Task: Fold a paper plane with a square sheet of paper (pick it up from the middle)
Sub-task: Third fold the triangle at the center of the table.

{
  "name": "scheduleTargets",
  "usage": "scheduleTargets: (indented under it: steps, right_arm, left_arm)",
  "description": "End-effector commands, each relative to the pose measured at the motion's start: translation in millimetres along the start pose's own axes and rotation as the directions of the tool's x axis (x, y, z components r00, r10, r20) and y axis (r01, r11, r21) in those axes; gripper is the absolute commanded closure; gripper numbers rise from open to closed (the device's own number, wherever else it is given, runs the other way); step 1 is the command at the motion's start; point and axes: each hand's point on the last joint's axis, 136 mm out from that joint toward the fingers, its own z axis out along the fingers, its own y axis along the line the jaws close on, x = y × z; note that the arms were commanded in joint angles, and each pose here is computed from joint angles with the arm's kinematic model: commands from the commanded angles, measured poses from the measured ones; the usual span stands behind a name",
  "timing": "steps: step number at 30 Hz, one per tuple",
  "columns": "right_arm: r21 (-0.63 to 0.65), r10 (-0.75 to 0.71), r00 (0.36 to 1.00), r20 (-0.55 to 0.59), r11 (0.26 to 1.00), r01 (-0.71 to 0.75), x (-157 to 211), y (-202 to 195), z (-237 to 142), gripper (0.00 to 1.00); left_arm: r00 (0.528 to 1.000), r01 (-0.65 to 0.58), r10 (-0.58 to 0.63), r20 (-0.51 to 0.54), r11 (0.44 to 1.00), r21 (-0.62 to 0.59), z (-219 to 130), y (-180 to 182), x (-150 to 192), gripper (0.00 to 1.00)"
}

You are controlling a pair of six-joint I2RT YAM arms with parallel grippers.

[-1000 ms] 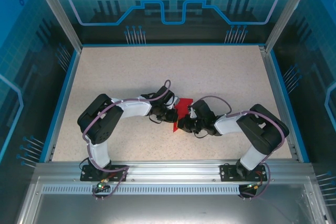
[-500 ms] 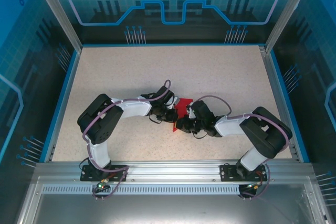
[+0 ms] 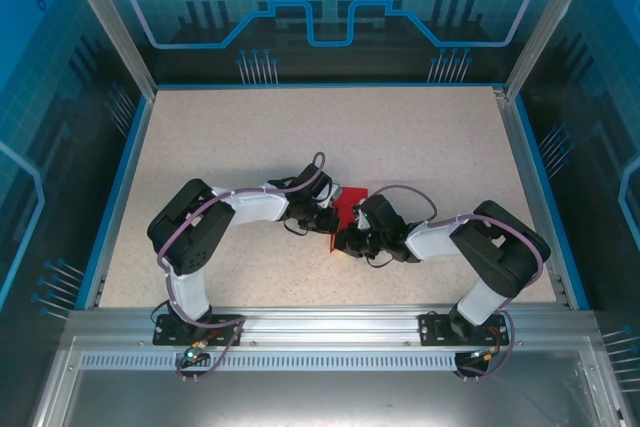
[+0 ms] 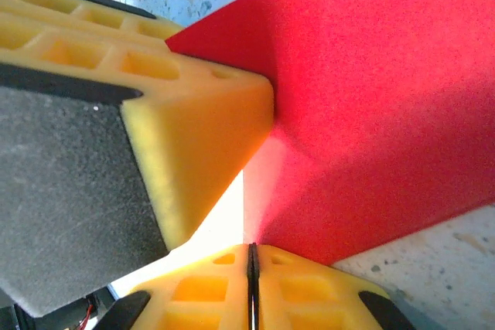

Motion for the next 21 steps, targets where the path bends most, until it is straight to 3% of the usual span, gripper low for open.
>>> scheduleTargets:
  steps: [1,21]
  right_arm:
    - [-0.012,-0.022,1.000,0.005,1.000,0.022,1.8,11.0,-6.0,0.90]
    - [0.041,-0.018,0.999,-0.039,0.999,0.020,12.1,6.5,7.6,0.90]
  left_arm:
    - [0.995,0.022,-0.027,-0.099,0.998,-0.055,9.3,20.9,32.9,0.92]
    - [0.995,0.023,-0.028,-0.101,0.998,-0.054,9.5,21.8,35.2,0.92]
